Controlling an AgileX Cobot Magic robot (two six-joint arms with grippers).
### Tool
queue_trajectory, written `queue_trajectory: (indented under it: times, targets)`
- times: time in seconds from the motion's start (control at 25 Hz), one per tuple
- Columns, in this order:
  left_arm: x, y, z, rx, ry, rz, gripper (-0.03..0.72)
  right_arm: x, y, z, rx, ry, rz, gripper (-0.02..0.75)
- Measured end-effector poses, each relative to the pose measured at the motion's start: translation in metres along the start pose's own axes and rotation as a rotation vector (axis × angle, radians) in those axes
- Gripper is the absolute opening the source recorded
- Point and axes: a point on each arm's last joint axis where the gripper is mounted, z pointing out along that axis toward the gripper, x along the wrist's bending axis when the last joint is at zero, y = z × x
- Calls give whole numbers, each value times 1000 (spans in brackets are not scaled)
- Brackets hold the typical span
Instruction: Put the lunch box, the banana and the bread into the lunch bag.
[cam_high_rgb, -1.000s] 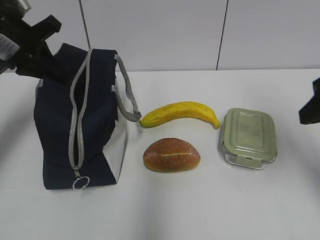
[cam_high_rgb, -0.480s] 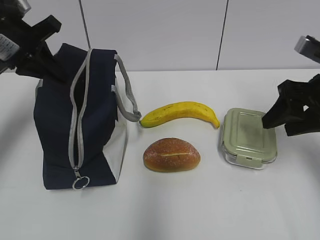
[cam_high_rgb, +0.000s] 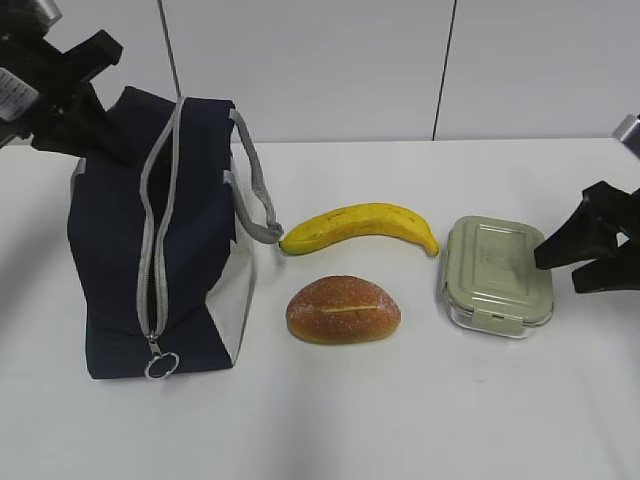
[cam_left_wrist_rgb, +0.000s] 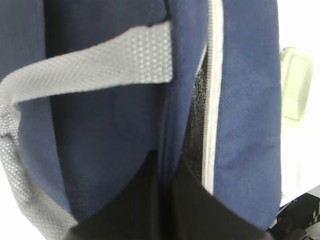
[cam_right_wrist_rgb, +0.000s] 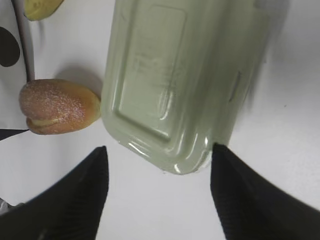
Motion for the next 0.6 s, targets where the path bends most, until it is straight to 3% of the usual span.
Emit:
queue_trajectory:
  times: [0.2,0.6]
  targets:
    - [0,0,0,0,0,9,-3,-25,2,4,-29,72,9,543]
    - [0,0,0,0,0,12,-3,-68,2,29,-81,268,77,553]
